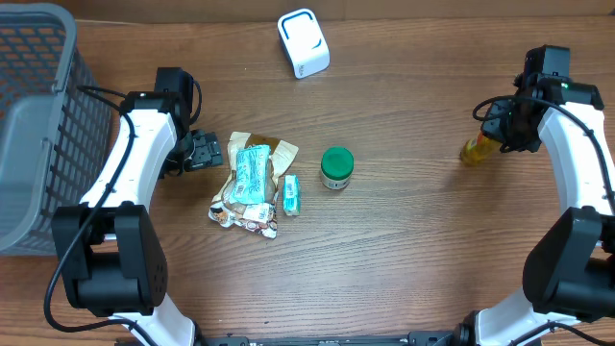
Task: Scan the item barcode
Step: 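Move the bottle to the right side and stand it upright, release, then move the right gripper left over the green-lidded jar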
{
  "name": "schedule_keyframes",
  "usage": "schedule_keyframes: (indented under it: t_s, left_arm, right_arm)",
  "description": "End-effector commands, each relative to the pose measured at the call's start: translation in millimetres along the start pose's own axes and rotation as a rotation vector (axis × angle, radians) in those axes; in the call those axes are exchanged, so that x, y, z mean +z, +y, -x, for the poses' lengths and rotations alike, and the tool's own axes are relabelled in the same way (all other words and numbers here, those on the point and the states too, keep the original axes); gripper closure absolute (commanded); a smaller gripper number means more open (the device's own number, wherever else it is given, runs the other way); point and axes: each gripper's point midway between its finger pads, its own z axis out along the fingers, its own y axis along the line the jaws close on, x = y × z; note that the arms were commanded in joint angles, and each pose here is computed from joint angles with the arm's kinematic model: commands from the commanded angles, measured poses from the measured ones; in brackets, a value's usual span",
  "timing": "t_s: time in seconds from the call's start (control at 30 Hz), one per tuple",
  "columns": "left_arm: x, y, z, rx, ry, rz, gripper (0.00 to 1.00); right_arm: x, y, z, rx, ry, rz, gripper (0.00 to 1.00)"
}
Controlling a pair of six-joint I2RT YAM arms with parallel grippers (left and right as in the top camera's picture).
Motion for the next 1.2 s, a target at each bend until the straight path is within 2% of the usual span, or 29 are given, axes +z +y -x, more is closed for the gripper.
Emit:
schedule_keyframes:
  t_s: [0.0, 0.17, 0.27, 0.37, 0.5, 0.63, 0.73, 0.83, 1.03, 1.17]
  left_arm:
    - [-6.0, 1.9, 6.0, -0.002, -0.023, -0.002, 0.00]
    - [-6.0, 1.9, 6.0, -0.002, -0.023, -0.002, 0.00]
    - [-6.1, 2.0, 6.1, -0.002, -0.023, -0.002, 0.00]
    - [-6.0, 2.0, 5.9, -0.002, -0.023, -0.002, 0.00]
    - [-6.0, 1.9, 6.0, -0.002, -0.023, -0.002, 0.00]
    - [-6.0, 1.9, 6.0, -0.002, -0.023, -0.002, 0.00]
    - [-6.0, 2.0, 5.9, -0.002, -0.023, -0.002, 0.01]
    - [-6.0, 2.0, 5.9, -0.002, -0.023, -0.002, 0.01]
    - [-6.0, 1.9, 6.0, -0.002, -0.023, -0.002, 0.00]
    - [-6.0, 1.9, 6.0, -0.002, -0.023, -0.002, 0.01]
  right_arm:
    - [-3.9, -0.6, 3.4, 0.010, -0.020, -0.006, 0.80]
    - [-3.8, -0.8, 2.7, 0.010, -0.017, -0.006, 0.65]
    - [-3.8, -1.0, 2.0, 0.010, -0.015, -0.007, 0.51]
    - [-3.8, -1.0, 1.9, 0.010, -0.014, -0.007, 0.48]
    - [-3.8, -1.0, 1.8, 0.010, -0.014, -0.007, 0.39]
    - [-3.8, -0.7, 3.2, 0.010, -0.019, -0.006, 0.20]
    - [-3.9, 0.8, 8.5, 0.010, -0.041, 0.000, 0.11]
    - [-5.3, 5.2, 25.1, 0.009, -0.108, 0.019, 0.07]
    - [-18.3, 20.2, 79.2, -0.065, -0.337, 0.070, 0.00]
    - [-30.8, 52.0, 94.6, -0.160, -0.414, 0.211, 0.00]
